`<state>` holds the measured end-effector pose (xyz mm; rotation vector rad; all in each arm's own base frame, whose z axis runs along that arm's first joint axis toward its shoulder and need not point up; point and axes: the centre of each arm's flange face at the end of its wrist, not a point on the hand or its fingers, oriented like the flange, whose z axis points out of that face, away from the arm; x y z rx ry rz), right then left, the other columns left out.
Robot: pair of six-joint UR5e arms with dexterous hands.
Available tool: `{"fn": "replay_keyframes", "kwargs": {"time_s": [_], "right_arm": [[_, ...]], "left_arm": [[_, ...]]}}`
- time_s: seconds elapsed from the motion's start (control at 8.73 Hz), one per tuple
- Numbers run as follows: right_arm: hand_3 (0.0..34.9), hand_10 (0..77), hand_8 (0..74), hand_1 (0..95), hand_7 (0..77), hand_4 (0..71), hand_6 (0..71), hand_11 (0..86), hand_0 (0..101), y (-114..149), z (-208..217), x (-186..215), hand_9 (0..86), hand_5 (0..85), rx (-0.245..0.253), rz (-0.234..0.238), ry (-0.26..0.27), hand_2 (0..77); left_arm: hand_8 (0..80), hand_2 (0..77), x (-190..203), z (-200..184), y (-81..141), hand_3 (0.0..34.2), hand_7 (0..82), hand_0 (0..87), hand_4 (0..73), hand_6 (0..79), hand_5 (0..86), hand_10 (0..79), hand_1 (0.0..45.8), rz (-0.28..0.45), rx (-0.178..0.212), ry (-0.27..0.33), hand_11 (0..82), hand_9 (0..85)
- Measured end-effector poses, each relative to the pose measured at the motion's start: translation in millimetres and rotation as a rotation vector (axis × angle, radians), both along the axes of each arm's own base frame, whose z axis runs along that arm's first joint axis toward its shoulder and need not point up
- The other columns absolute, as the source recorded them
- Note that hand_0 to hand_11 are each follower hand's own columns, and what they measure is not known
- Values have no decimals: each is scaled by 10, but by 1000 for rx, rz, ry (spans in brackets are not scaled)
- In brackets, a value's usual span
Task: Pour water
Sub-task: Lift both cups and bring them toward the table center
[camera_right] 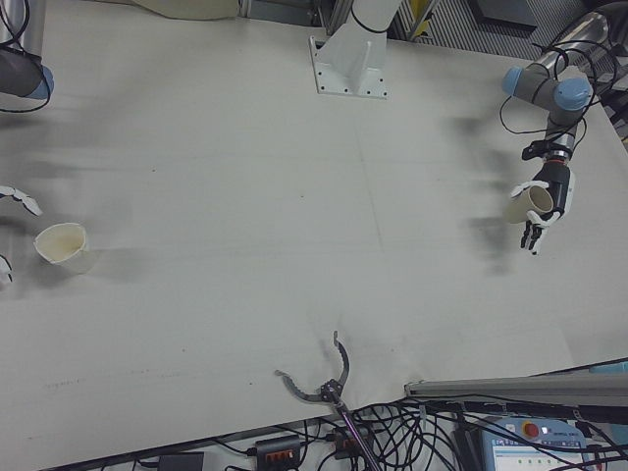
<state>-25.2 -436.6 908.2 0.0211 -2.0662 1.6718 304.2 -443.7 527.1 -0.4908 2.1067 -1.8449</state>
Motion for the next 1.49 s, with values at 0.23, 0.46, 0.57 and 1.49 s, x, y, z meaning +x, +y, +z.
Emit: {"fn": "replay_keyframes", "kwargs": {"time_s": [0.23, 0.46, 0.57, 1.49], "right_arm": [[117, 0, 16, 338, 104, 0, 120, 5, 619, -124, -163, -101, 5, 87, 33, -5, 15, 267], [117, 0, 16, 338, 125, 11, 136, 5, 618, -293, -298, -250, 5, 87, 44, -17, 29, 289], [117, 0, 16, 338, 142, 5, 136, 5, 610, -365, -352, -330, 5, 87, 51, -23, 35, 278], [119, 49, 333, 295, 436, 131, 404, 5, 803, -782, -1488, -1002, 349, 240, 85, -17, 42, 442]], "left_arm": [[11, 278, 15, 39, -2, 0, 109, 803, 360, 109, 485, 44, 322, 0, -5, -6, 98, 11], [22, 278, 26, 79, -10, 0, 109, 801, 355, 120, 485, 44, 322, 0, -7, -7, 98, 5], [22, 278, 30, 111, -16, 0, 109, 800, 360, 120, 485, 44, 322, 1, -13, -2, 98, 5], [22, 278, -75, 271, 23, 0, 93, 803, 333, 114, 502, 38, 322, -17, -56, 28, 98, 5]]}}
